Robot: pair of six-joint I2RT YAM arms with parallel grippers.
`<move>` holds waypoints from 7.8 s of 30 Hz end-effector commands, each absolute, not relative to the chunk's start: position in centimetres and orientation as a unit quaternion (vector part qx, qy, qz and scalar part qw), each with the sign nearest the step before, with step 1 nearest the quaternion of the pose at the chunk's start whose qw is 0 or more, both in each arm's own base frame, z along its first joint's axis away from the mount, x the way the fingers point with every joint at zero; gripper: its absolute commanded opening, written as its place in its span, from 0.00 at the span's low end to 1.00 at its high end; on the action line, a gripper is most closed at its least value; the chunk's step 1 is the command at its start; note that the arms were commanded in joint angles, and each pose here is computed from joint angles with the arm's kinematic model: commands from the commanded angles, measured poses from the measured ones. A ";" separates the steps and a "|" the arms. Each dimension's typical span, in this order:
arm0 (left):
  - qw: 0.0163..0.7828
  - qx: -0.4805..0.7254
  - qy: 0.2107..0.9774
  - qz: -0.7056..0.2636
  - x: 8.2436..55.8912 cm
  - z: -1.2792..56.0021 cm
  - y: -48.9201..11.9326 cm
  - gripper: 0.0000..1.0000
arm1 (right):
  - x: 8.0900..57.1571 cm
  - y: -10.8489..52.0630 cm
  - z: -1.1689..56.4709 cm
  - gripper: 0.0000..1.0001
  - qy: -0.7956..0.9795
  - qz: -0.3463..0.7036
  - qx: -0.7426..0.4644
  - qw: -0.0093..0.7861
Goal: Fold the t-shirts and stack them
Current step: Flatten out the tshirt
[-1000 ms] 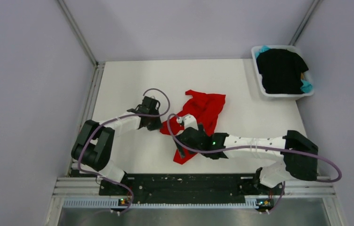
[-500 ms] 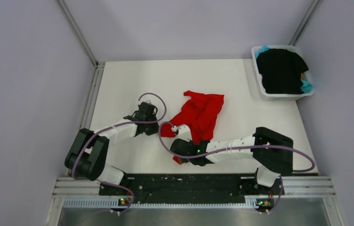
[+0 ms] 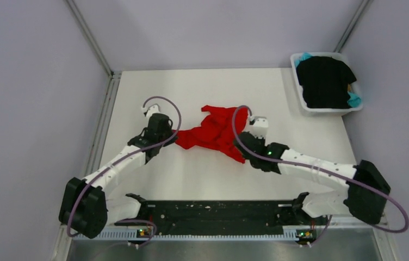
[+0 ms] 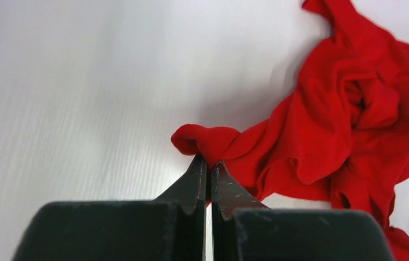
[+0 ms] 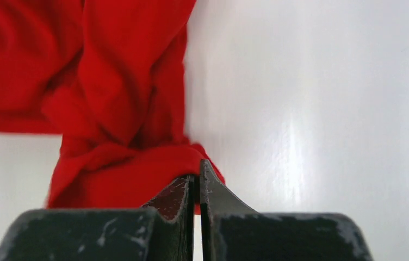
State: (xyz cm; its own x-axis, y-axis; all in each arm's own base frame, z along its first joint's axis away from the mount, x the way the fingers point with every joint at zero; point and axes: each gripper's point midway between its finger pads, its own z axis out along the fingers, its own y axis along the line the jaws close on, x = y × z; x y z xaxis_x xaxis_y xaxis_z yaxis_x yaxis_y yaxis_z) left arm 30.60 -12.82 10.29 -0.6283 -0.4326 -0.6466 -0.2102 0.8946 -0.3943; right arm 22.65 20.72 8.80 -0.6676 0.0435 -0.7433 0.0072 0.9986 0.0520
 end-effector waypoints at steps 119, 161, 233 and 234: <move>0.196 -0.205 0.939 -0.194 32.7 2.8 -17.0 0.99 | 18.7 7.6 8.6 0.99 0.906 0.093 0.223 0.347; 0.194 -0.205 0.939 -0.196 32.2 3.0 -17.0 0.99 | 12.3 22.8 11.1 0.99 0.894 0.337 -0.161 0.249; 0.176 -0.192 0.941 -0.216 32.3 3.5 -17.9 0.99 | 22.0 20.8 3.0 0.87 0.949 0.195 0.033 0.247; 0.176 -0.194 0.942 -0.210 31.4 3.2 -18.0 0.99 | 20.6 20.3 2.4 0.87 0.953 0.195 0.034 0.230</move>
